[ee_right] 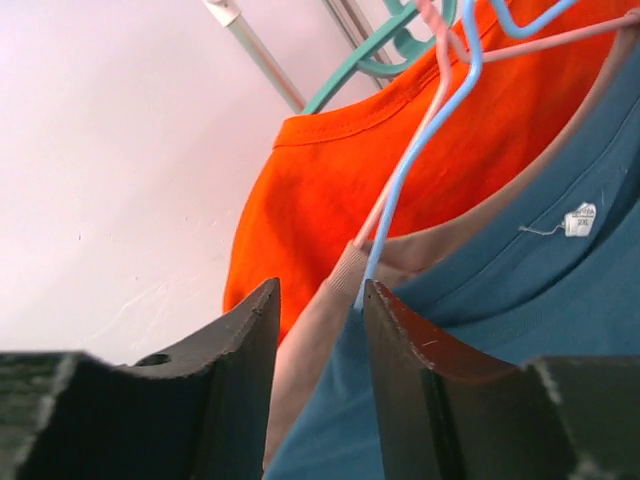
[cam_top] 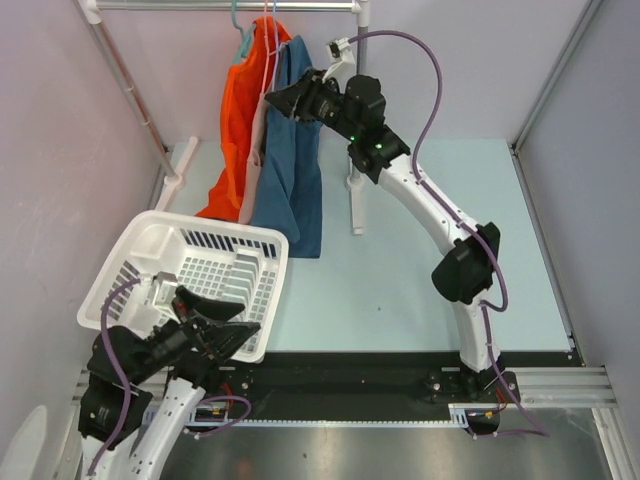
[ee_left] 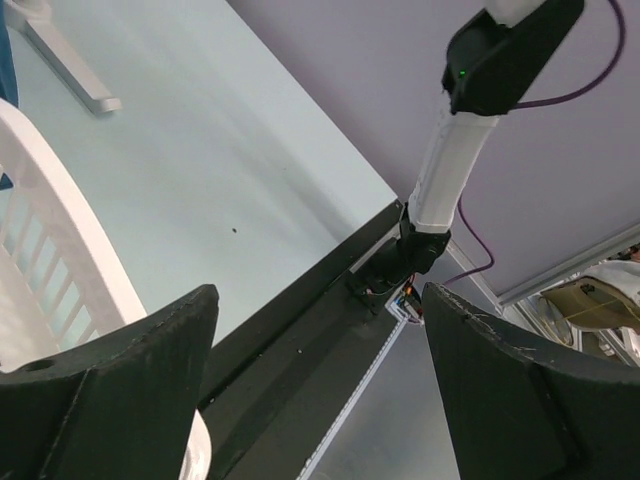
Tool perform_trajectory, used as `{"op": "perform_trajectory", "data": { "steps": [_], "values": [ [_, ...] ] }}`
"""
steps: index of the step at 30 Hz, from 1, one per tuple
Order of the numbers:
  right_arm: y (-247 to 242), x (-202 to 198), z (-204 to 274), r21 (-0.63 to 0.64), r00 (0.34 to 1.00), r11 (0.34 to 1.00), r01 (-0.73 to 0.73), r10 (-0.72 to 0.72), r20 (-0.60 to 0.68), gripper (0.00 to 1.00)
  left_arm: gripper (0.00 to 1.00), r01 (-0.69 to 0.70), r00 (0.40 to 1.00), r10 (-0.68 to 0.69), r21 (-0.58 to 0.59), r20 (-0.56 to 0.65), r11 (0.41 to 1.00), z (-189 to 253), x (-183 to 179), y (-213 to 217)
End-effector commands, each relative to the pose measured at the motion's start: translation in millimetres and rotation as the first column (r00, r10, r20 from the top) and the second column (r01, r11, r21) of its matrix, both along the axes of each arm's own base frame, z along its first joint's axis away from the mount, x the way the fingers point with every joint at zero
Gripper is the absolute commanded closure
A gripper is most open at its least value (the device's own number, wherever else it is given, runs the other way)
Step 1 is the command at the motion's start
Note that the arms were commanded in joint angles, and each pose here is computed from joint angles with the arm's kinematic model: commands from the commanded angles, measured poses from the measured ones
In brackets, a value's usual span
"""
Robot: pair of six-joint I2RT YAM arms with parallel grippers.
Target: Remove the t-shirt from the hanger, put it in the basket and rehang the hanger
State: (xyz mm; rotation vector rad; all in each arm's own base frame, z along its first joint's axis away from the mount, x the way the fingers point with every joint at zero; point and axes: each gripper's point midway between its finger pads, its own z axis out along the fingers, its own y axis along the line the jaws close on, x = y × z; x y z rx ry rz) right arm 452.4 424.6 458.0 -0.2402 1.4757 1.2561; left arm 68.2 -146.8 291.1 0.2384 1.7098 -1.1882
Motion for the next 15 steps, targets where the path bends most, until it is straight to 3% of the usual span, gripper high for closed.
{"op": "perform_trajectory", "data": {
  "steps": [1, 6, 7, 10, 13, 15],
  "values": [
    [5.7, 8.1, 26.5, 0.080, 0.998, 0.997, 0.008, -0.013, 0.059, 0.58, 0.13, -0.013, 0.999, 0.013, 0.006, 0.032, 1.000, 11.1, -11.3, 6.7],
    [6.6, 12.9, 26.3, 0.099, 0.997, 0.995, 0.019, -0.026, 0.070, 0.64, 0.14, -0.034, 0.999, 0.033, 0.036, 0.038, 0.999, 10.3, -12.9, 11.6],
    [7.5, 13.6, 24.5, 0.098, 0.997, 0.995, 0.018, -0.024, 0.069, 0.74, 0.15, -0.039, 0.998, 0.038, 0.037, 0.041, 0.999, 11.3, -13.3, 12.5],
    [10.1, 10.5, 26.7, 0.108, 0.997, 0.994, -0.003, -0.005, 0.080, 0.80, 0.15, -0.045, 0.999, 0.044, 0.039, 0.031, 0.998, 9.0, -10.9, 12.5],
    [11.8, 7.4, 33.6, 0.125, 0.996, 0.992, -0.025, 0.014, 0.093, 0.99, 0.15, -0.042, 0.999, 0.041, 0.036, 0.027, 0.998, 7.5, -9.7, 11.3],
    [8.8, 5.0, 42.4, 0.140, 0.996, 0.990, -0.022, 0.009, 0.092, 1.00, 0.15, -0.040, 0.999, 0.040, 0.033, 0.023, 0.999, 8.4, -9.4, 10.8]
  ]
}}
